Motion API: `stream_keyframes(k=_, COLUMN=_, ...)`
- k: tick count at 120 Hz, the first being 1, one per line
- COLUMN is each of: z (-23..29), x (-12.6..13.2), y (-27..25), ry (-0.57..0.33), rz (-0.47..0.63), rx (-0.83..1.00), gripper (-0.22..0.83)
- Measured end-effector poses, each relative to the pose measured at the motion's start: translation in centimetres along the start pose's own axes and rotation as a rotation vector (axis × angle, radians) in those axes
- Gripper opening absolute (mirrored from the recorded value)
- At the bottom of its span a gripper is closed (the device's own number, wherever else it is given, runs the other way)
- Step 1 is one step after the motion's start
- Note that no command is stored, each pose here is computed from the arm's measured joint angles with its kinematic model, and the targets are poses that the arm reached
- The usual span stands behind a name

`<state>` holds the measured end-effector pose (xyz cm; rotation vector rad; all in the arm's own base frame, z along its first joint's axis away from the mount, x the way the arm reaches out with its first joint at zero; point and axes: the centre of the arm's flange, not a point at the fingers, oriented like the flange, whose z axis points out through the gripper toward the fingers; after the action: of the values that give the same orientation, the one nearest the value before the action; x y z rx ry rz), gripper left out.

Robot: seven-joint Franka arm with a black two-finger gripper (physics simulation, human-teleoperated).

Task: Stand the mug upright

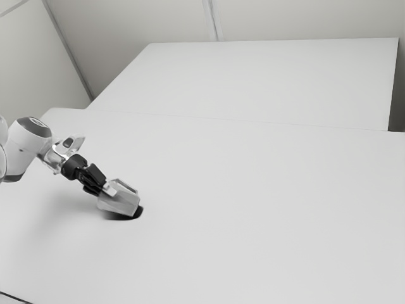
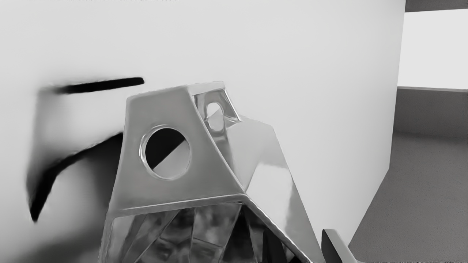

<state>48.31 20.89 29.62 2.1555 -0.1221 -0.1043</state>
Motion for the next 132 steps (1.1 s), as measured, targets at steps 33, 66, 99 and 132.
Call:
stream_keyframes(k=33, z=-0.7, x=0.2, y=1.9, ry=0.006, rz=0.048, rx=0.006, gripper=-0.14)
stream_keyframes(k=66, z=0.3, x=3.3, y=13.1, ry=-0.157, rz=0.199, rx=0.301, gripper=-0.16)
stream_keyframes(k=99, z=5.4, x=6.2, y=18.4, ry=-0.206, rz=0.369, rx=0.704, gripper=-0.17)
stream_keyframes(k=132, z=8.4, x=6.6, y=19.3, ry=-0.2, rz=0.466, rx=0.896, gripper=-0.17)
